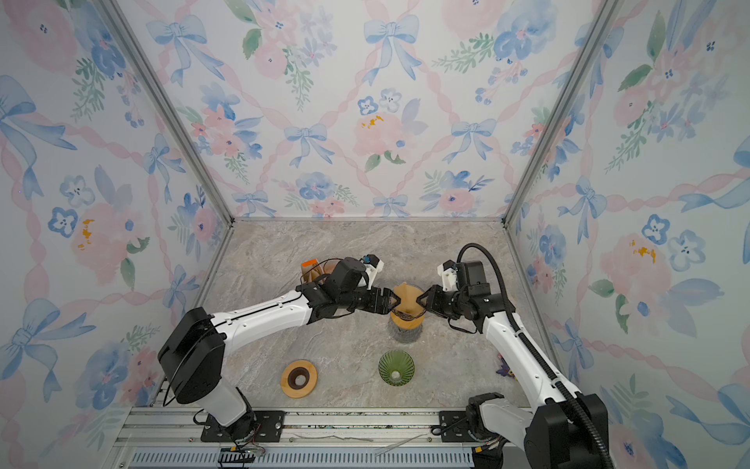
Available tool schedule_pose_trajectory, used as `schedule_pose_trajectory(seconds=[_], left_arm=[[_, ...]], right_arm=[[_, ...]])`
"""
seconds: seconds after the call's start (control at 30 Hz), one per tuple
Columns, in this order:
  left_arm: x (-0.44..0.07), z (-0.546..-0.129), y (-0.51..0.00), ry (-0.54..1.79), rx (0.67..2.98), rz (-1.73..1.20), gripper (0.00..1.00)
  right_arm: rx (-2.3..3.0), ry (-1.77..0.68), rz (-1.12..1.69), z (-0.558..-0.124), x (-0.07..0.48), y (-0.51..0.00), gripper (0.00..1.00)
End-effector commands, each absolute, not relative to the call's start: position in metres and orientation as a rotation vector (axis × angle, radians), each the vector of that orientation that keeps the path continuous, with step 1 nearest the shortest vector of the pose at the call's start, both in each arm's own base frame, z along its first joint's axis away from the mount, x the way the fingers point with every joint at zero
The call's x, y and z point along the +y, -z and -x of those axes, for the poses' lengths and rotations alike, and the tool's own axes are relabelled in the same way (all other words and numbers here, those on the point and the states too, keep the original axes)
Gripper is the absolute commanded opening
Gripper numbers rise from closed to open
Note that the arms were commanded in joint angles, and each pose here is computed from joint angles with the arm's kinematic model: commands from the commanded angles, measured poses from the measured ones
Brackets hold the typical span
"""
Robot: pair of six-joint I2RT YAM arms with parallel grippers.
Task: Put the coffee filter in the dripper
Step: 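Rotate the dripper back upright with both grippers gripping the filter rim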
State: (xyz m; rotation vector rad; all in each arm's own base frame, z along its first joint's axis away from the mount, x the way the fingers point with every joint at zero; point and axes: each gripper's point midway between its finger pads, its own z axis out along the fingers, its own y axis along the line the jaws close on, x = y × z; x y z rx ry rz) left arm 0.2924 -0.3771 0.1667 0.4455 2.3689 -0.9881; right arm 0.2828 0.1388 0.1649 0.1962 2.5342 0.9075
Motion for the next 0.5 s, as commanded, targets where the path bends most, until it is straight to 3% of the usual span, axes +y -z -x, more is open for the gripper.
schedule_pose_trajectory(seconds=[0.0, 0.13, 0.47], left_arm=[[-0.376, -0.294, -0.181, 1.01, 2.351, -0.442, 0.85], [-0.378, -0.293, -0.187, 1.027, 2.34, -0.452, 0.86], [-0.369, -0.301, -0.184, 0.97, 2.335, -0.405, 0.86]], right_arm=[[2.52, -0.862, -0.177, -0.279, 0.131, -0.17, 0.38], [2.476, -0.844, -0.115, -0.279, 0.131, -0.184, 0.45], [2.5, -0.569, 0.039, -0.277, 0.141, -0.174, 0.54]])
